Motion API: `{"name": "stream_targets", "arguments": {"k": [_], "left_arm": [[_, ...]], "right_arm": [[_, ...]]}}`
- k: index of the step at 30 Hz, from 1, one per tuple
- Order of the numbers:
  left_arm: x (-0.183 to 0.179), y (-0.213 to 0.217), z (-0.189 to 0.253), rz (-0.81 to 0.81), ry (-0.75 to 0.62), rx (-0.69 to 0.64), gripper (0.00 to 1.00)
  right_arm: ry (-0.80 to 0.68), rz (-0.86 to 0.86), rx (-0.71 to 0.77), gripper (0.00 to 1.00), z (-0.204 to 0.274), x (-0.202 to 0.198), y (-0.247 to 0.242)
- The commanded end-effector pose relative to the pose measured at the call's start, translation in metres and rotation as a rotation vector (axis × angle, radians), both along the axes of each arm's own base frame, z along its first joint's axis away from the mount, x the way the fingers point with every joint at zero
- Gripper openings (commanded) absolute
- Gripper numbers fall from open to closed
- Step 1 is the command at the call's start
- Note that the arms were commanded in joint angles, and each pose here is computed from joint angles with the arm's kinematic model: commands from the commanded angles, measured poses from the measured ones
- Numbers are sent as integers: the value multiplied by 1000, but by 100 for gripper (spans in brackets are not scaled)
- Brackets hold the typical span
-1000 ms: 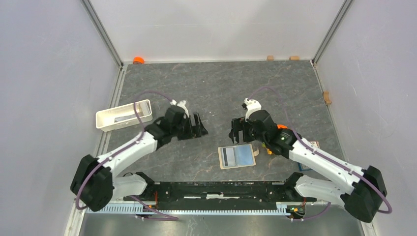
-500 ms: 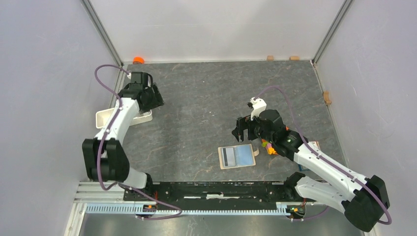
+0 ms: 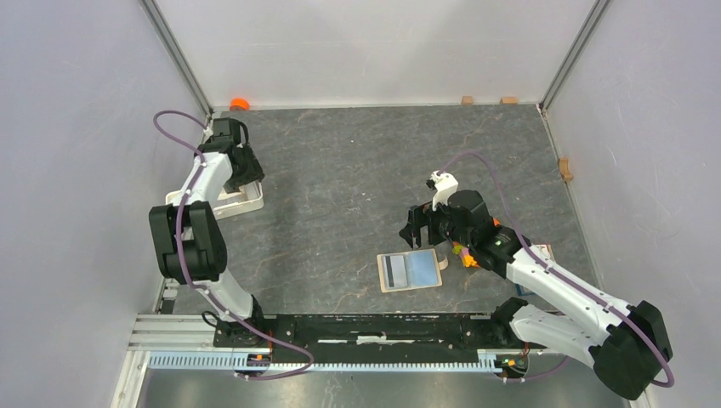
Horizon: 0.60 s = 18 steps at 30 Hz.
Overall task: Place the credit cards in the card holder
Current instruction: Pick up the credit card from the storage box.
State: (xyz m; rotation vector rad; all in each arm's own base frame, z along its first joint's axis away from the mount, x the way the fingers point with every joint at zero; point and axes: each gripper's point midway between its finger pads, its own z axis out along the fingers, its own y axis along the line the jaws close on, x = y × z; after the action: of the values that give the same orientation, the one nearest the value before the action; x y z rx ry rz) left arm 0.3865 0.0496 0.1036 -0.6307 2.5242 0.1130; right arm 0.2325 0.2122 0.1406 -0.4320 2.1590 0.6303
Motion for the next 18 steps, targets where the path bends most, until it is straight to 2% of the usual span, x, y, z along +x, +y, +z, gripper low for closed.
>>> {"name": "stream_targets", "arguments": {"k": [1, 5, 18], "left_arm": [[18, 15, 4, -14, -26, 35, 66], [23, 13, -3, -26, -22, -1, 63], [30, 24, -25, -16, 49, 18, 61]], "right_arm": [[-13, 4, 28, 94, 3, 2, 2], [-7, 0, 22, 94, 0, 1, 0], [14, -13, 14, 94, -8, -3, -5]]}}
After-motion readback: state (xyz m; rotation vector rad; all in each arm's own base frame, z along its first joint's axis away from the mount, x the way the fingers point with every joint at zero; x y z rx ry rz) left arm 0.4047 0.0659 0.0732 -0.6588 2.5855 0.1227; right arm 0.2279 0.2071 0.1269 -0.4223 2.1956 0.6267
